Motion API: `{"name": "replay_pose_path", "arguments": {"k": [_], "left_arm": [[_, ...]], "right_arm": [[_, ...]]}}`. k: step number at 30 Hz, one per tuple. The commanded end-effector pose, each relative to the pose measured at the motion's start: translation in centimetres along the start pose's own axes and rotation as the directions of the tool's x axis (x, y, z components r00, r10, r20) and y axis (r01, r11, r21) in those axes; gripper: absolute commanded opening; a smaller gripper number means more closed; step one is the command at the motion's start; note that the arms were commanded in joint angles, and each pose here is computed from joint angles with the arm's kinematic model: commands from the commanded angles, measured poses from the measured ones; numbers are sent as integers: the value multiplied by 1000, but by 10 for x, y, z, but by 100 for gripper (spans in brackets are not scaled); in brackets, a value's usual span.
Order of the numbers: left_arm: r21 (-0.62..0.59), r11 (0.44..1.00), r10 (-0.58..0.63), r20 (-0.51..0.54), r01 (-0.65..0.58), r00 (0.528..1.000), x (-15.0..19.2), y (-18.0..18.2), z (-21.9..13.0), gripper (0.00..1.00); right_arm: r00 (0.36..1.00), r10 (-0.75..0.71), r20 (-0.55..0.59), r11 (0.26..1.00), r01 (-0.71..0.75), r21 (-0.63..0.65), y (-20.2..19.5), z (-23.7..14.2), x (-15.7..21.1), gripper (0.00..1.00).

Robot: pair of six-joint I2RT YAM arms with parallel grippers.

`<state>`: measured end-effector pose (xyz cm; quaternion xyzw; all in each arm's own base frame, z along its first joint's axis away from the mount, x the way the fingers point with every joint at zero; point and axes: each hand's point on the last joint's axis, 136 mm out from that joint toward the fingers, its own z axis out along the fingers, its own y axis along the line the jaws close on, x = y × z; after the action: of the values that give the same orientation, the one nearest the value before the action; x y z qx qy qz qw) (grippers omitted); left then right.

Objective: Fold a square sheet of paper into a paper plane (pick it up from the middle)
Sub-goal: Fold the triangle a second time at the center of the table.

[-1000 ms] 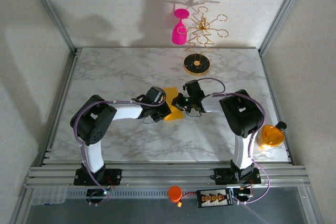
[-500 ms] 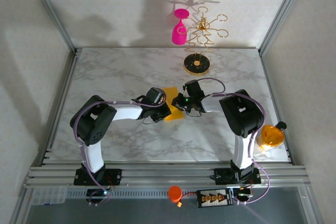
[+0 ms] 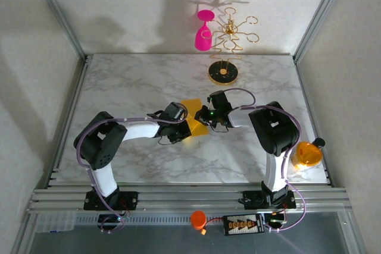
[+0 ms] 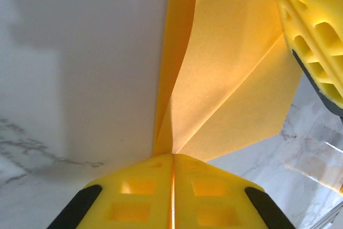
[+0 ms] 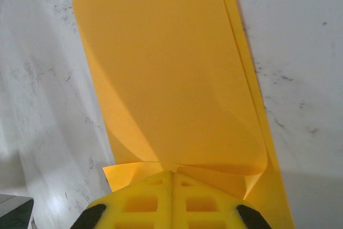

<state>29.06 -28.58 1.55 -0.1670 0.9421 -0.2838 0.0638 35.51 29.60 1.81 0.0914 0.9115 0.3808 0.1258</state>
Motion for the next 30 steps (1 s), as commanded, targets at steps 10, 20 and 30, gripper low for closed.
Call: {"name": "replay_pose_path", "arguments": {"k": [10, 20, 30], "left_arm": [[-28, 999, 41, 84, -39, 996, -27, -23, -15, 8], [-94, 996, 14, 54, -9, 998, -21, 6, 6, 7], [-165, 986, -5, 37, 11, 999, -8, 39, 10, 0]], "right_arm": [[996, 68, -60, 978, -55, 199, -57, 7, 24, 0], [996, 62, -62, 980, -49, 195, -55, 6, 24, 0], [993, -118, -8, 993, 118, 17, 16, -10, -10, 0]]}}
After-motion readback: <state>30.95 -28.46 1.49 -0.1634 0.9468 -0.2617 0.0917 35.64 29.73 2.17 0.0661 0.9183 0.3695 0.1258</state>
